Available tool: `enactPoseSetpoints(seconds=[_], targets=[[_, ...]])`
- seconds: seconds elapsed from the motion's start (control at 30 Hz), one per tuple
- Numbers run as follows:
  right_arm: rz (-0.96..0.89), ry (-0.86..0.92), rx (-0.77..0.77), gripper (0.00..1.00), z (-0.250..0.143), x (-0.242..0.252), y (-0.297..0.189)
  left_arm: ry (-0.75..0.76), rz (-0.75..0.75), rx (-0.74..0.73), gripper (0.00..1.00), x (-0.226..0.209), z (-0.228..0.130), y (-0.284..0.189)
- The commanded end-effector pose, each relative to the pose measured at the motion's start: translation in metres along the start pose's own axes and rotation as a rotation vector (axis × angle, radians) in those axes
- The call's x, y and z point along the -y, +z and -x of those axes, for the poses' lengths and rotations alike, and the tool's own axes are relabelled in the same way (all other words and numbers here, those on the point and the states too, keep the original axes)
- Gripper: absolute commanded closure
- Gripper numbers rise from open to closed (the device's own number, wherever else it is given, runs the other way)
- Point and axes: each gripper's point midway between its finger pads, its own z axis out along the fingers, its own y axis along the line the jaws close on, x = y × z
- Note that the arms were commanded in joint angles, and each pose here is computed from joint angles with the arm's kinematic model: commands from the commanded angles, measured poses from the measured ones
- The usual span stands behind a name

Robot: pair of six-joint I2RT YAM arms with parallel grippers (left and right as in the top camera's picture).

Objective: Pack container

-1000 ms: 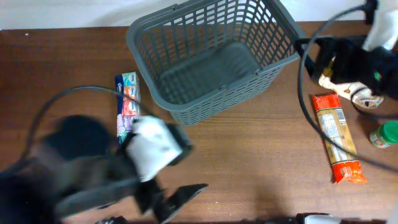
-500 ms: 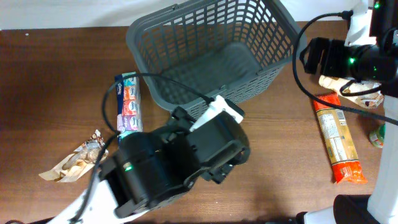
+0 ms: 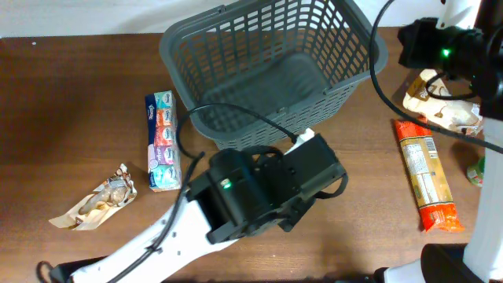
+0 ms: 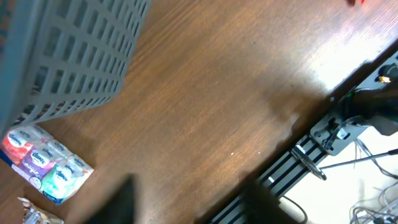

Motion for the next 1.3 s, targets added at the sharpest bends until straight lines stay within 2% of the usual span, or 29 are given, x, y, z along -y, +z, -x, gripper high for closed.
enactPoseSetpoints(seconds=[0.0,0.13,0.33,0.5,0.67,0.77,0.97,1.27], targets=[[0.003,0.042,-0.024,0.96,-0.001,-0.004,0.018,-0.101,0.093,0.006,0.98,-0.011,0.006,0.009],[-0.003,0.019,-0.117,0.96,-0.019,-0.014,0.052,-0.249,0.253,0.109,0.98,-0.038,0.023,0.007],[-0.091,-0.049,-0.257,0.96,-0.053,-0.024,0.101,-0.267,0.241,0.128,0.98,-0.036,0.035,0.016],[-0.130,-0.078,-0.354,0.96,-0.076,-0.018,0.126,-0.288,0.182,0.036,0.98,-0.028,0.035,0.051],[-0.144,-0.087,-0.363,0.96,-0.077,-0.011,0.129,-0.306,0.194,-0.031,0.98,-0.033,0.032,0.083],[-0.146,-0.087,-0.372,0.96,-0.079,-0.009,0.128,-0.278,0.100,-0.055,0.98,-0.024,0.035,0.099],[-0.170,-0.121,-0.402,0.96,-0.085,-0.004,0.125,-0.273,0.083,-0.030,0.98,-0.035,0.045,0.105],[-0.237,-0.135,-0.415,0.96,-0.087,0.008,0.121,-0.352,0.131,-0.057,0.98,-0.071,0.039,0.106]])
